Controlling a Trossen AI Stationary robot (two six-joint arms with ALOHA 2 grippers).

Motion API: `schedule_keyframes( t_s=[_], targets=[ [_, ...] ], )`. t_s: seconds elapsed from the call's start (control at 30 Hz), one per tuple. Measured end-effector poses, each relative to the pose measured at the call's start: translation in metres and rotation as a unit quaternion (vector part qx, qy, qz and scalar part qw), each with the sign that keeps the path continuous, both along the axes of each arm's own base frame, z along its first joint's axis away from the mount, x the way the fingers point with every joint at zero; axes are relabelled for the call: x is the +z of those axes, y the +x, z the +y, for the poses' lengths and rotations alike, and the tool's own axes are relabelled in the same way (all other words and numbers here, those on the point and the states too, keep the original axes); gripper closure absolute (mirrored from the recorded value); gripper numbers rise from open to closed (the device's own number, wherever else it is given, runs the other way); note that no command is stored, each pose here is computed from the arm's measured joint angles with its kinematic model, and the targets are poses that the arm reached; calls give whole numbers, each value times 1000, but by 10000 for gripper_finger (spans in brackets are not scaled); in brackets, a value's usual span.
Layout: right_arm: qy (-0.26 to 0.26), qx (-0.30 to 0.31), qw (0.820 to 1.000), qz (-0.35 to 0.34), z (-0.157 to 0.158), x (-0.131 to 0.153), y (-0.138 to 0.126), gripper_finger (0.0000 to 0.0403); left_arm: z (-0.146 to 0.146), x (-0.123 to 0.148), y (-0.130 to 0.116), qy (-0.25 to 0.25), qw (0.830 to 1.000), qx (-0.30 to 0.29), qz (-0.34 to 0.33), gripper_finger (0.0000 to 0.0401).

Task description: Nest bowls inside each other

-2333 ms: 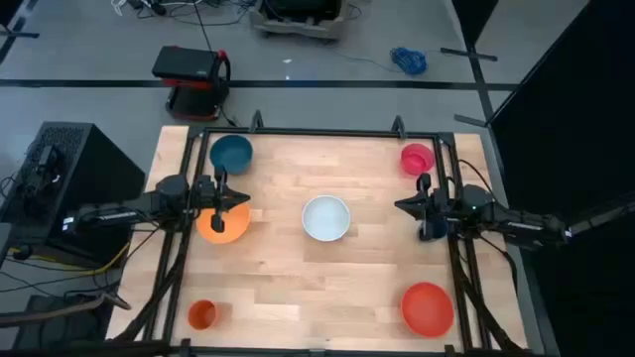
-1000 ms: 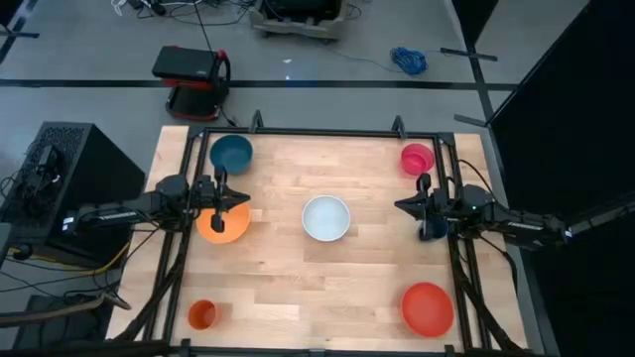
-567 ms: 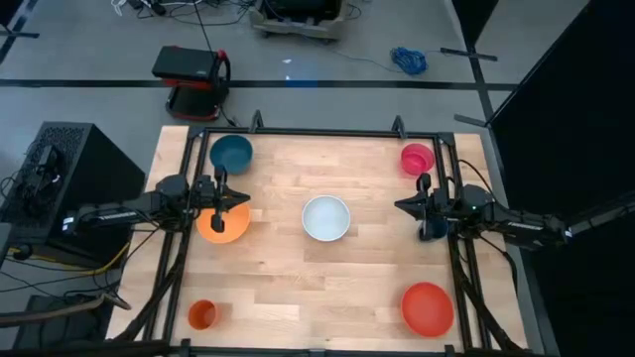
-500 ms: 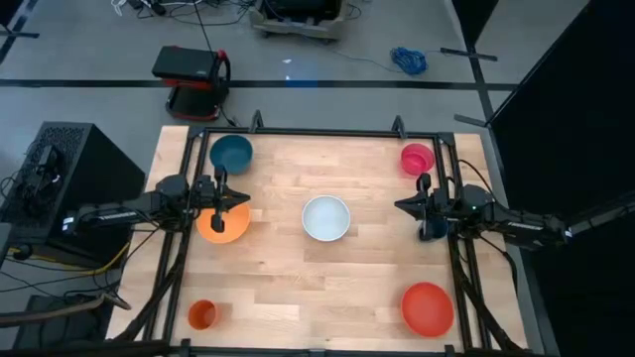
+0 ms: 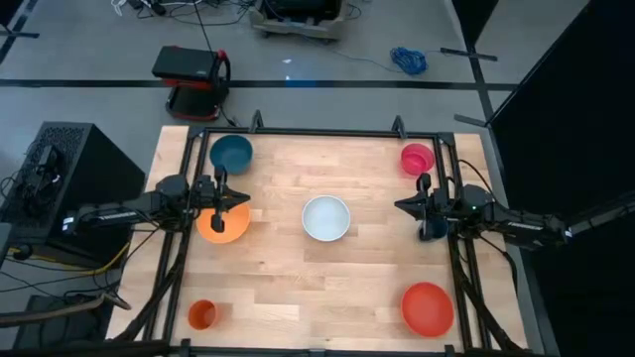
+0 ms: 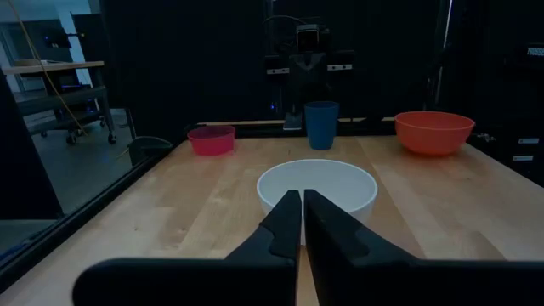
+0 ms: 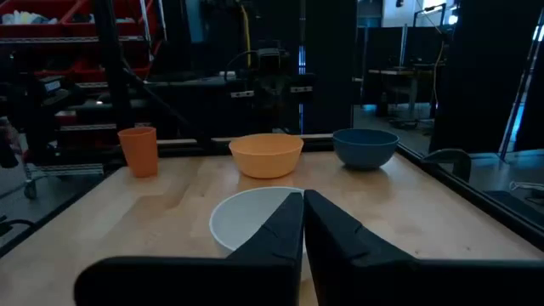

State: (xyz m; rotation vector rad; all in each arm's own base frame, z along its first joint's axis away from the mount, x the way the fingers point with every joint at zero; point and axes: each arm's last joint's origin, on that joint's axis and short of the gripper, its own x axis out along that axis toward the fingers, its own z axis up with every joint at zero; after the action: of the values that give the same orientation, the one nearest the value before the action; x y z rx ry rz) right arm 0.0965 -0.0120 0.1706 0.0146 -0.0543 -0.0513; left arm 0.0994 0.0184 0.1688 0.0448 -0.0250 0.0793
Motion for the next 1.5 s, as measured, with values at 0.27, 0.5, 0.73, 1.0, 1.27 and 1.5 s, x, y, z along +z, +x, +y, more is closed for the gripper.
schedule_keyframes(
  t_s=[0.27,0.5,0.73,1.0,1.27,1.5],
  targets=[
    [0,0,1000,0,0,0,0,403,0,0,0,0,1000,0,0,395],
    [0,0,1000,0,0,0,0,403,0,2,0,3,1000,0,-12,397],
    [0,0,1000,0,0,0,0,403,0,7,0,8,999,0,-33,396],
    [0,-3,1000,-3,0,1,0,403,1,18,-2,-16,998,20,-59,398],
    [0,-7,1000,-7,0,1,0,403,2,29,-5,-44,995,41,-85,401],
    [9,-7,1000,-8,0,1,0,403,6,65,-13,-39,989,144,-20,401]
  ],
)
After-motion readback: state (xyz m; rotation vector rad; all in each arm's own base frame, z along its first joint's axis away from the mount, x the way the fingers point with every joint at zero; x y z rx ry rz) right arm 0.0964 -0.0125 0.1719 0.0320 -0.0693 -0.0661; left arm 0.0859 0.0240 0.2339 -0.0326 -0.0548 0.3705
